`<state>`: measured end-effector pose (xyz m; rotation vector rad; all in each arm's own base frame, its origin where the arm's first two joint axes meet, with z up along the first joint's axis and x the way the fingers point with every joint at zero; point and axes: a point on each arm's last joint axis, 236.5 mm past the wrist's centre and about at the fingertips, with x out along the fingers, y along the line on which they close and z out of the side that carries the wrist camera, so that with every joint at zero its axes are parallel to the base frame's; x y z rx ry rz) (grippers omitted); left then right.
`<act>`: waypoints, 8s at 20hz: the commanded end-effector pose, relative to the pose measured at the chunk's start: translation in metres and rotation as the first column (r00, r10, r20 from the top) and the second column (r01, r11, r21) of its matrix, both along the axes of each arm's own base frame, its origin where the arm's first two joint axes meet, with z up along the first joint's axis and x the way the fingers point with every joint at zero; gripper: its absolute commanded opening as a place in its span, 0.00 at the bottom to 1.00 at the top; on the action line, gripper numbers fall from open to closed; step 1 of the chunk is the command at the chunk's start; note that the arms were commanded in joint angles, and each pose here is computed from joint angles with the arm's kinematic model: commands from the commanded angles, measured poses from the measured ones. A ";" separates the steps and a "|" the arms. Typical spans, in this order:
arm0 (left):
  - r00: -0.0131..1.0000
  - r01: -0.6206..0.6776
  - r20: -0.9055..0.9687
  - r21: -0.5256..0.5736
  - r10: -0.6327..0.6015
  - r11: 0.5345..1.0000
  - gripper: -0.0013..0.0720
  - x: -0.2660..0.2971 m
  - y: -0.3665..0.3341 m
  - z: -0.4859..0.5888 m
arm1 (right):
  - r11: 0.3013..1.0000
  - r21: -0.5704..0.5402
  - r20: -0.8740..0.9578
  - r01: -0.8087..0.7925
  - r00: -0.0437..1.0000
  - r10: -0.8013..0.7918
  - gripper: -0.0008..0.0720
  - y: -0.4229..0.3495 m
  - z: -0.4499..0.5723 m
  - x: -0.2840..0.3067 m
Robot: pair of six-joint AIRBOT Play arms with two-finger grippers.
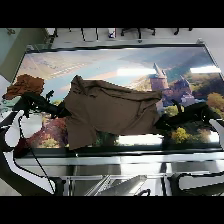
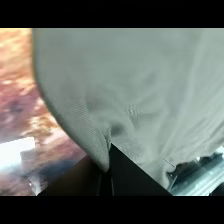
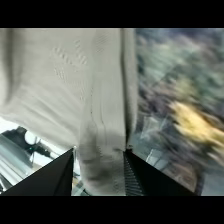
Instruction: Fold the shirts.
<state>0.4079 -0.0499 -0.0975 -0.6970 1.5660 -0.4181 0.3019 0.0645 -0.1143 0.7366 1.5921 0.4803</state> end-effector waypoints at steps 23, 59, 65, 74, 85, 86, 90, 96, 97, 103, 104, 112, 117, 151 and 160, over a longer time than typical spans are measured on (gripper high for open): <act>0.999 0.039 0.014 -0.035 -0.039 0.999 0.04 -0.002 -0.007 0.026 | 0.986 0.163 0.072 -0.043 0.997 0.031 0.05 0.028 0.017 0.011; 0.880 -0.054 0.474 0.088 0.006 0.995 0.04 0.114 -0.054 0.099 | 0.925 -0.140 0.602 0.353 0.772 -0.203 0.05 -0.073 0.074 0.191; 0.871 -0.171 0.474 0.040 0.132 0.984 0.04 0.195 -0.049 0.066 | 0.910 -0.067 0.637 0.408 0.720 -0.276 0.05 -0.091 0.080 0.284; 0.879 -0.207 0.459 0.130 0.126 0.970 0.04 0.181 -0.030 0.104 | 0.922 -0.303 0.486 0.242 0.871 -0.068 0.05 -0.103 0.071 0.250; 0.989 -0.067 0.149 0.470 -0.004 0.880 0.04 0.102 0.001 0.030 | 0.844 -0.525 0.322 0.108 0.943 0.080 0.05 -0.078 0.027 0.220; 0.989 -0.070 0.147 0.486 -0.002 0.871 0.04 0.101 0.004 0.025 | 0.844 -0.524 0.318 0.113 0.945 0.071 0.05 -0.077 0.026 0.220; 0.996 -0.046 0.088 0.528 -0.001 0.848 0.04 0.091 0.007 0.007 | 0.846 -0.520 0.311 0.116 0.949 0.061 0.05 -0.073 0.022 0.220; 0.999 -0.011 0.047 0.526 -0.016 0.851 0.04 0.084 0.000 -0.004 | 0.849 -0.516 0.307 0.116 0.950 0.057 0.05 -0.072 0.022 0.219; 0.999 -0.013 0.044 0.523 -0.012 0.852 0.04 0.083 -0.001 -0.004 | 0.852 -0.512 0.302 0.112 0.951 0.057 0.05 -0.071 0.022 0.218; 0.999 -0.023 0.040 0.385 0.008 0.923 0.86 0.085 -0.037 0.019 | 0.909 -0.400 0.299 0.122 0.954 0.003 0.53 -0.045 0.041 0.214; 1.000 -0.003 0.024 0.385 -0.007 0.923 0.86 0.081 -0.037 0.029 | 0.911 -0.394 0.299 0.122 0.954 0.002 0.52 -0.047 0.050 0.212; 0.999 0.044 -0.031 0.551 -0.032 0.833 0.85 0.001 0.018 0.136 | 0.894 -0.407 0.328 0.187 0.944 -0.049 0.52 -0.139 0.169 0.128; 0.995 0.013 -0.091 0.485 0.036 0.874 0.85 -0.143 0.015 0.077 | 0.876 -0.385 0.238 0.290 0.948 -0.210 0.52 -0.182 0.106 0.028; 0.996 -0.078 0.038 0.056 0.076 0.995 0.04 -0.175 -0.068 0.073 | 0.995 -0.033 -0.064 0.098 0.993 -0.100 0.05 -0.029 -0.011 -0.022; 0.991 -0.134 0.021 0.244 0.133 0.960 0.04 -0.244 -0.011 0.063 | 0.878 -0.440 -0.101 0.186 0.962 -0.255 0.05 -0.108 0.016 -0.055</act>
